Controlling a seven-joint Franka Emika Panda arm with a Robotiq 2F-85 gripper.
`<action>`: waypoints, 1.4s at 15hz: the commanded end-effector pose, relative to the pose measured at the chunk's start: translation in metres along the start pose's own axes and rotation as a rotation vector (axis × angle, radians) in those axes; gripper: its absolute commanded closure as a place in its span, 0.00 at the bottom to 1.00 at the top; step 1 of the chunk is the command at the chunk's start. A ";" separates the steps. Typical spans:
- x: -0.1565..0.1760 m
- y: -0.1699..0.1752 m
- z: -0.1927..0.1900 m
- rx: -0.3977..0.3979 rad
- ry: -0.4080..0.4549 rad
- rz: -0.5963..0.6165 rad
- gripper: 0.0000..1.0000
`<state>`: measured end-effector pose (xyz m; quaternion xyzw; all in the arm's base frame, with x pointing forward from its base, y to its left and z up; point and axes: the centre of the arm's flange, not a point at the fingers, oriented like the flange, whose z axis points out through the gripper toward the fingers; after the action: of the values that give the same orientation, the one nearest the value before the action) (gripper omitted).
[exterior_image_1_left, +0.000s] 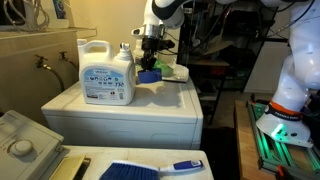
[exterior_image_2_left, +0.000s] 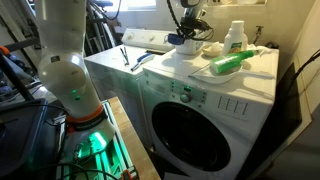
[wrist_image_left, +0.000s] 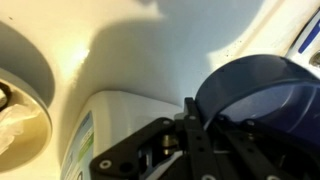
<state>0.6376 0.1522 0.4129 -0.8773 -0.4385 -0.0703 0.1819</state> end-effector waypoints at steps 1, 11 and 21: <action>-0.002 -0.031 -0.022 -0.121 -0.144 0.069 0.98; -0.017 -0.026 -0.034 -0.344 -0.383 0.131 0.93; 0.035 -0.077 0.003 -0.595 -0.788 -0.020 0.98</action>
<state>0.5939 0.1885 0.4482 -0.8736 -0.4307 0.1111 -0.1975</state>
